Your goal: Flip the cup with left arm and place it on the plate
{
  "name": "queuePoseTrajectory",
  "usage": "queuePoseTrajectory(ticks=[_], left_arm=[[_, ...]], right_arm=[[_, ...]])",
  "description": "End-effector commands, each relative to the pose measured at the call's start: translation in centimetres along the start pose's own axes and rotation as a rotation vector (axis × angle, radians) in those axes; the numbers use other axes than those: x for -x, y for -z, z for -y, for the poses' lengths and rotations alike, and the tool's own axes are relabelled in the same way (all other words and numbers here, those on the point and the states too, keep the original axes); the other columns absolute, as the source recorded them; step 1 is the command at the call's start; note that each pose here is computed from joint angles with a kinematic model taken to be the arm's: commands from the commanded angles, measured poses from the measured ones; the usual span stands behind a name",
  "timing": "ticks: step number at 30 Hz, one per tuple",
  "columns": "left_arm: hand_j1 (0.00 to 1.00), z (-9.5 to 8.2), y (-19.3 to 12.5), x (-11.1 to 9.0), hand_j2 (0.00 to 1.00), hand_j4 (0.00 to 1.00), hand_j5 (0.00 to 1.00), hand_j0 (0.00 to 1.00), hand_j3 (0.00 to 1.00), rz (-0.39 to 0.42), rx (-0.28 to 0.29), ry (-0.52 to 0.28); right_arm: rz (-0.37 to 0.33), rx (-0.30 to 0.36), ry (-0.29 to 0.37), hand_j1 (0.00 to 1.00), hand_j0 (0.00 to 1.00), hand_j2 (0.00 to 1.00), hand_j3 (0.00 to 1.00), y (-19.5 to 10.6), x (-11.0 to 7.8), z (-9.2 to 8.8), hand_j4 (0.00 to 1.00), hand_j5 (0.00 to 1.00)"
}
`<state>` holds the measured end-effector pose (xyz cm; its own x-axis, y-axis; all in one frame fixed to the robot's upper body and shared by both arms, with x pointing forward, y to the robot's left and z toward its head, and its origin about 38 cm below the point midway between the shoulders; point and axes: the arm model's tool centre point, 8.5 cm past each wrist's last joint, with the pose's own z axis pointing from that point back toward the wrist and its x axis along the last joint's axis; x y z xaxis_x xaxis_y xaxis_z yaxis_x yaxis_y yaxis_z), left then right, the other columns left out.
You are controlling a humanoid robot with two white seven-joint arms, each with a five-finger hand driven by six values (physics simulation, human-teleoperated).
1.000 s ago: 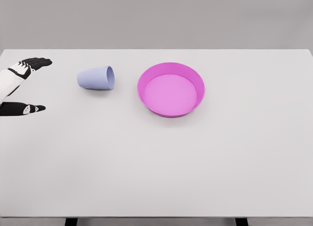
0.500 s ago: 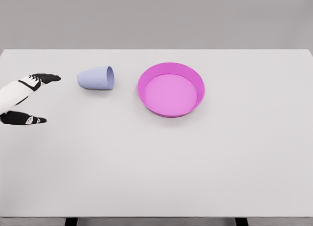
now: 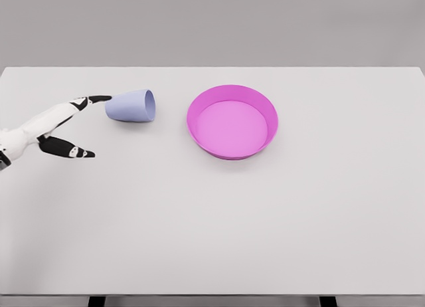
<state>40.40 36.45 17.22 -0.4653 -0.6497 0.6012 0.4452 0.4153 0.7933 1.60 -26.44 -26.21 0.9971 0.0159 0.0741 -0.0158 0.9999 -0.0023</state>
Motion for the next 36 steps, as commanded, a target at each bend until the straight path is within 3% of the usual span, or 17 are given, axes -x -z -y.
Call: queuePoseTrajectory(ticks=[1,4,6,8,9,17,23,30,33,36], left_arm=[[1.00,-0.2,0.5,-0.2,1.00,1.00,1.00,1.00,1.00,-0.064,-0.003,-0.069],[1.00,-0.8,1.0,-0.7,1.00,1.00,1.00,1.00,1.00,-0.175,0.002,-0.130],[1.00,-1.1,1.2,-0.9,1.00,1.00,1.00,1.00,1.00,-0.200,0.001,-0.106],[1.00,-1.5,1.7,-1.8,1.00,1.00,1.00,1.00,1.00,-0.317,0.004,-0.031],[1.00,-1.6,1.9,-2.2,1.00,1.00,1.00,1.00,1.00,-0.336,0.006,-0.003],[1.00,-2.9,2.5,-4.6,1.00,1.00,1.00,1.00,1.00,-0.307,-0.020,0.099],[1.00,-0.3,7.3,-8.3,1.00,1.00,1.00,1.00,1.00,-0.220,-0.013,0.155],[1.00,1.5,9.7,-10.1,1.00,1.00,1.00,1.00,1.00,-0.139,0.000,0.143],[1.00,1.3,10.8,-9.0,1.00,1.00,1.00,1.00,1.00,-0.169,0.014,0.132],[1.00,1.4,12.0,-7.4,1.00,1.00,1.00,1.00,1.00,-0.251,0.016,0.159]], right_arm=[[0.001,0.000,0.000,1.00,1.00,1.00,1.00,0.0,0.0,0.0,1.00,1.00],[0.000,0.000,0.000,1.00,1.00,1.00,1.00,0.0,0.0,0.0,1.00,1.00],[0.000,0.000,0.000,1.00,1.00,1.00,1.00,0.0,0.0,0.0,1.00,1.00],[0.000,0.000,0.000,1.00,1.00,1.00,1.00,0.0,0.0,0.0,1.00,1.00],[0.001,0.000,0.000,1.00,1.00,1.00,1.00,0.0,0.0,0.0,1.00,1.00],[0.000,0.000,0.000,1.00,1.00,1.00,1.00,0.0,0.0,0.0,1.00,1.00],[0.000,0.000,0.000,1.00,1.00,1.00,1.00,0.0,0.0,0.0,1.00,1.00],[0.000,0.000,0.000,1.00,1.00,1.00,1.00,0.0,0.0,0.0,1.00,1.00],[0.000,0.000,0.000,1.00,1.00,1.00,1.00,0.0,0.0,0.0,1.00,1.00],[0.000,0.000,0.000,1.00,1.00,1.00,1.00,0.0,0.0,0.0,1.00,1.00]])
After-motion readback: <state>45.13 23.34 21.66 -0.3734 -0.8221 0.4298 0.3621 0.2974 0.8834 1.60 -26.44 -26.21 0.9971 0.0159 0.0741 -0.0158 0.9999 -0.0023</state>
